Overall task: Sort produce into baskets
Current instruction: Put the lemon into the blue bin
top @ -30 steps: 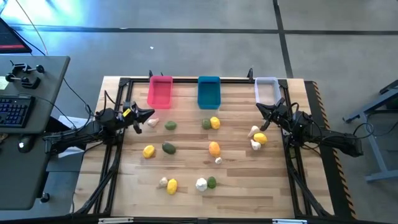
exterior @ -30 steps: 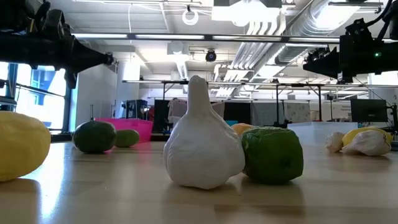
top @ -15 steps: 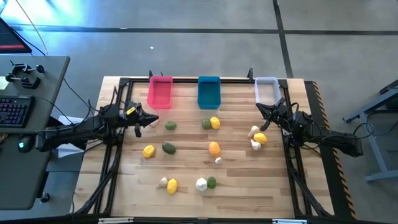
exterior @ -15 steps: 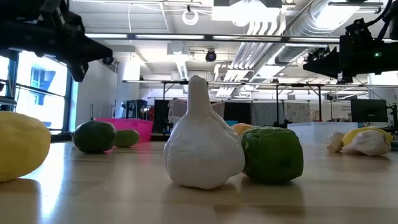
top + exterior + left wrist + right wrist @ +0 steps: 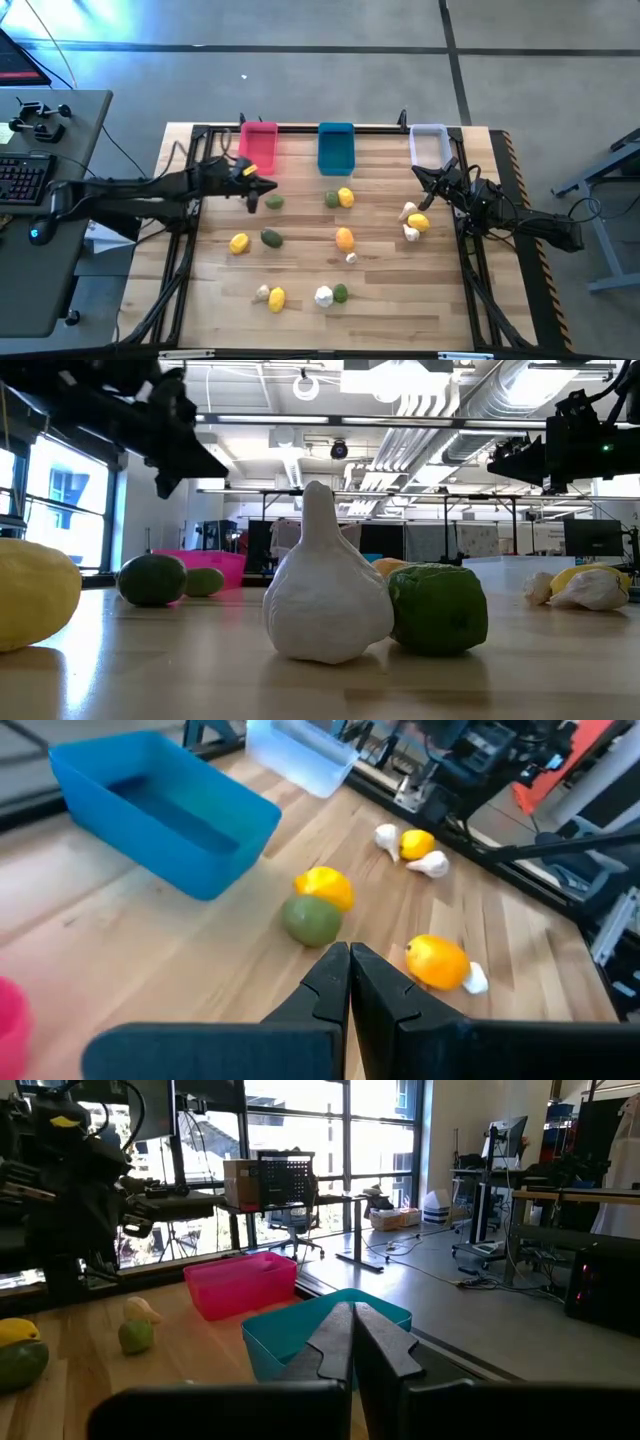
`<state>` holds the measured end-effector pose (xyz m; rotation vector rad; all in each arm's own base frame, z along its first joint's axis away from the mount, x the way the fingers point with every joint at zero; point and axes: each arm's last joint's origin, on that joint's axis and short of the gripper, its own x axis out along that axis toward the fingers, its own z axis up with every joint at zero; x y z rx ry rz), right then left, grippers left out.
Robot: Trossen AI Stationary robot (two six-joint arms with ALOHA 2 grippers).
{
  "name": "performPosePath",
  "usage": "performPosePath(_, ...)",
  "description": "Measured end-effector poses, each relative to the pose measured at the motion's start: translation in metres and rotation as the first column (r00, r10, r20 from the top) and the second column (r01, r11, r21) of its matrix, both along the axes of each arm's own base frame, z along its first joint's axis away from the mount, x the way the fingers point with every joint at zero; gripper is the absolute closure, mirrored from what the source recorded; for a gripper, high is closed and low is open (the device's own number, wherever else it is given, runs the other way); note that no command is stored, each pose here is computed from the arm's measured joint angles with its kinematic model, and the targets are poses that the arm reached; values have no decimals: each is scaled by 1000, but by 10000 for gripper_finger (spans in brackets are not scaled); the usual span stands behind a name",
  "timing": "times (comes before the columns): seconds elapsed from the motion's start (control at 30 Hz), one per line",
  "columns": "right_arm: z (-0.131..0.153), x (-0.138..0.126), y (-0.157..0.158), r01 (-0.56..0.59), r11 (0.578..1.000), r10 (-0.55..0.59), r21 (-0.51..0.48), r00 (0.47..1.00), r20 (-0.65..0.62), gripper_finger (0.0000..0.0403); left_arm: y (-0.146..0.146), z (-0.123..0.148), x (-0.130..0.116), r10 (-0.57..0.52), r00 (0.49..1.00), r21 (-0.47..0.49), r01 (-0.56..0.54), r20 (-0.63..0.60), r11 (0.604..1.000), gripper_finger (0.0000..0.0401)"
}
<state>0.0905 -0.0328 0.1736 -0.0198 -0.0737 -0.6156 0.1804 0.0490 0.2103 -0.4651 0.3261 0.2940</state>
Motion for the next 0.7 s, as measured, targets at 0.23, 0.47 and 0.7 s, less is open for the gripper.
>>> performPosePath(0.23,0,0,0,0,1000,0,0,1000,0,402,11,-3,42,-29,999,23,29,-24,999,401)
performPosePath(0.47,0,0,0,0,1000,0,0,1000,0,402,20,-8,88,-126,984,86,137,-124,987,401)
performPosePath(0.7,0,0,0,0,1000,0,0,1000,0,402,30,-13,120,-97,984,44,105,-148,994,386)
